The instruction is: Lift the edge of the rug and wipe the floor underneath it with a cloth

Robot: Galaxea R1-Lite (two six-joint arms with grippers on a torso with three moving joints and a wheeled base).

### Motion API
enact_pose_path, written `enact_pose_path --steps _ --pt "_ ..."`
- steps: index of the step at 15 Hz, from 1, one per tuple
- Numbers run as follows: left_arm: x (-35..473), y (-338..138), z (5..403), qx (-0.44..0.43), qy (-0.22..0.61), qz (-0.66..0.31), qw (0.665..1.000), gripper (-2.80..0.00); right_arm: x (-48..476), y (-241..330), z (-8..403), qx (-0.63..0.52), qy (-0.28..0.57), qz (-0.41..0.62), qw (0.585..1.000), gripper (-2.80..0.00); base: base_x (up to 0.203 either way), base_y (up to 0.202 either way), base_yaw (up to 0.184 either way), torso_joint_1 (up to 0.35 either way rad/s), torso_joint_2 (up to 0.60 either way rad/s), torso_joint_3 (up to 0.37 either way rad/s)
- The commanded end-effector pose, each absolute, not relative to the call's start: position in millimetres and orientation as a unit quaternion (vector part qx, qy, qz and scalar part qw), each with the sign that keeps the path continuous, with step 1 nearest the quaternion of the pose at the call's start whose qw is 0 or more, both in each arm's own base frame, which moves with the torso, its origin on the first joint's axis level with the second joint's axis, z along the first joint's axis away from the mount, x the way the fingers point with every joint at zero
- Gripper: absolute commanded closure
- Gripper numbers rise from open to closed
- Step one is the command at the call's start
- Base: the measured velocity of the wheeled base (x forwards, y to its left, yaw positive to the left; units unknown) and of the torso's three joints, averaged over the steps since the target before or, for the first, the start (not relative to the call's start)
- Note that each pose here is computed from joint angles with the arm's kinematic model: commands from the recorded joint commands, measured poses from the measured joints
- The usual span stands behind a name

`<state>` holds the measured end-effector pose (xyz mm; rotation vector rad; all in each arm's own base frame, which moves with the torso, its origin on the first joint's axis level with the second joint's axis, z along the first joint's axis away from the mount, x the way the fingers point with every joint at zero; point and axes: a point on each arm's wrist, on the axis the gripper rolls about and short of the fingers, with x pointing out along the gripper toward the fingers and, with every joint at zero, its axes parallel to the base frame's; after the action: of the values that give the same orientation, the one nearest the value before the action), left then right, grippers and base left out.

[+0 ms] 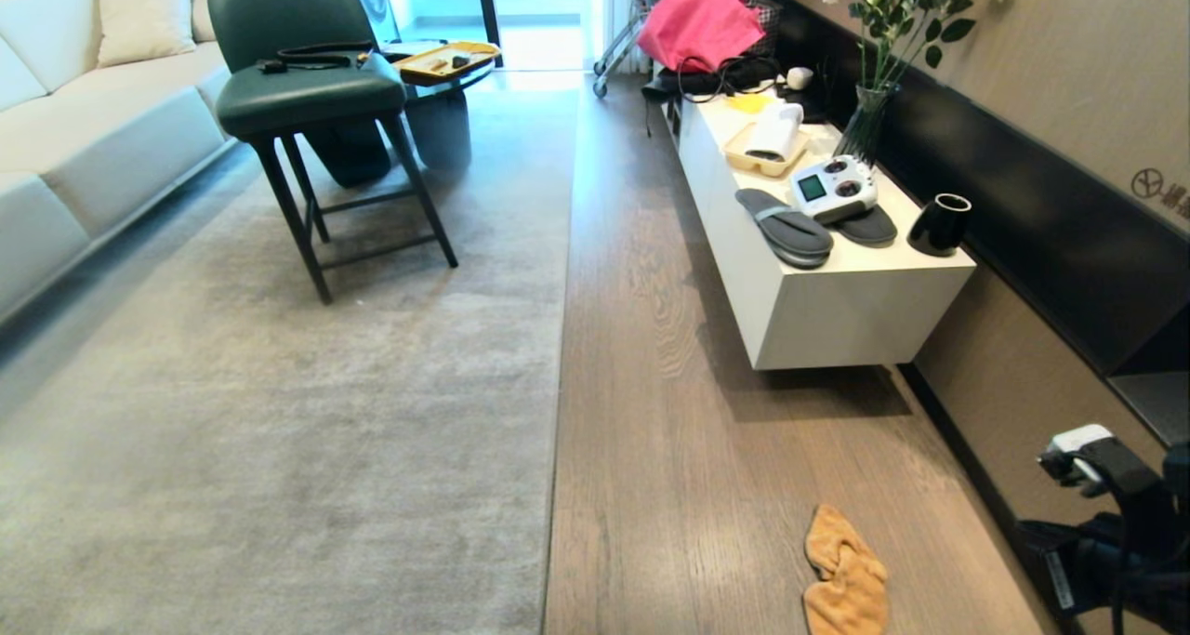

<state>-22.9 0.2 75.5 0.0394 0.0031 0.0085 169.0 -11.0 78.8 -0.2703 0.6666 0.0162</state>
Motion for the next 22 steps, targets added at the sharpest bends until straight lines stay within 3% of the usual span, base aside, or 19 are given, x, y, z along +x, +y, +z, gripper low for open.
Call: enact_pose_path --steps 1,13,22 --pt "-22.9 0.2 75.4 0.02 0.002 0.004 1.0 0.0 155.5 -10.1 88.3 -0.135 0.295 0.003 0.946 0.0 0.0 0.0 0.0 0.0 0.0 0.0" --pt "-22.9 0.2 75.4 0.02 0.002 0.004 1.0 0.0 60.2 -2.1 111.3 -0.119 0.149 0.007 0.982 0.0 0.0 0.0 0.0 0.0 0.0 0.0" --pt "-22.9 0.2 75.4 0.02 0.002 0.004 1.0 0.0 -4.1 0.6 83.5 -0.113 0.087 0.036 0.989 0.0 0.0 0.0 0.0 0.0 0.0 0.0"
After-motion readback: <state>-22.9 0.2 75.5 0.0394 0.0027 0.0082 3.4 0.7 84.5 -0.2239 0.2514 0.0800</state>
